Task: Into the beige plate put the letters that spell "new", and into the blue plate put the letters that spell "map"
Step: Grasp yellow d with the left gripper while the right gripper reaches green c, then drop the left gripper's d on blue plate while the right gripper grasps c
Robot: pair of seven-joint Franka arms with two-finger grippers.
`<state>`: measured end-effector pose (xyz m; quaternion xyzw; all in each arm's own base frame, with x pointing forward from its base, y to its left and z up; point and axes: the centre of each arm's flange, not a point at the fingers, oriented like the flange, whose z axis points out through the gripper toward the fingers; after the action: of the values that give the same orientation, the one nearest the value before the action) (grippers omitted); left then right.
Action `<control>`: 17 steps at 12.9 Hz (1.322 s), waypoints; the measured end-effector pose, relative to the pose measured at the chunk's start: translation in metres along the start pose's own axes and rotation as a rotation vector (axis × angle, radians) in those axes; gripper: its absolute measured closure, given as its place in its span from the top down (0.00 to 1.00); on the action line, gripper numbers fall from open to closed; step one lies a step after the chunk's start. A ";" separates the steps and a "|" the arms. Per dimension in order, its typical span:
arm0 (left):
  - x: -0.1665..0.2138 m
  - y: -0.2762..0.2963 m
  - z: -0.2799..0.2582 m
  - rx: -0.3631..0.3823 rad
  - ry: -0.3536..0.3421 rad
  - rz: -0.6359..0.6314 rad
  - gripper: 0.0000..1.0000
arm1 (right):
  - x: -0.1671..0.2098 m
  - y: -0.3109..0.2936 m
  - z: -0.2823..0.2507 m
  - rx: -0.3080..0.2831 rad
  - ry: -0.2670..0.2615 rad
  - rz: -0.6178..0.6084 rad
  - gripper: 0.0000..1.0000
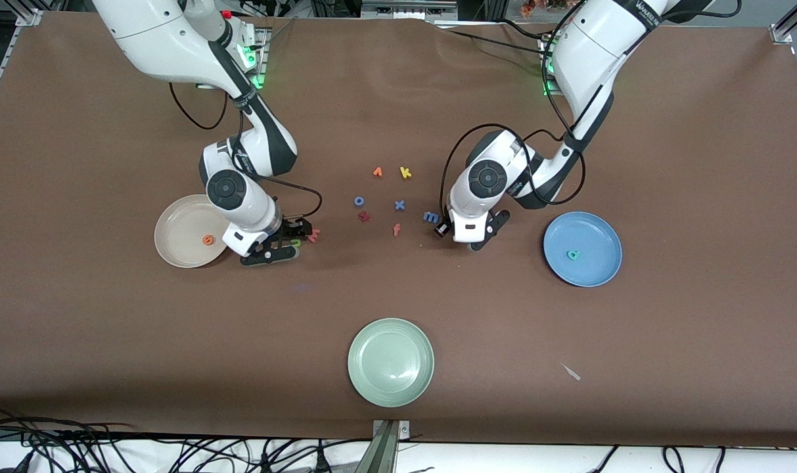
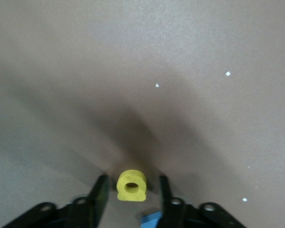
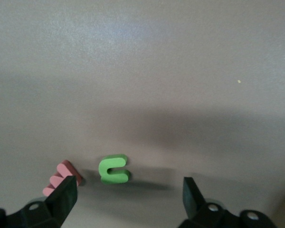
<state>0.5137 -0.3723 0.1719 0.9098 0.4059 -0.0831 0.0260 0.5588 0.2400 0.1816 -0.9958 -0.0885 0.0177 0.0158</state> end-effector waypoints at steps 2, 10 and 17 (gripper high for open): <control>0.000 0.000 -0.001 -0.003 0.000 0.001 0.27 | 0.000 0.000 0.002 -0.001 -0.003 0.000 0.88; 0.036 0.000 -0.044 0.033 0.013 0.033 0.27 | -0.001 0.002 0.009 -0.003 -0.013 0.000 0.66; 0.182 -0.047 -0.118 0.112 -0.038 0.337 0.27 | -0.001 0.001 0.008 -0.002 -0.008 -0.001 0.53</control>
<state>0.6139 -0.1937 0.2577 0.9632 0.2418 -0.1170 -0.0036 0.5580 0.2395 0.1739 -0.9957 -0.0891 0.0215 0.0144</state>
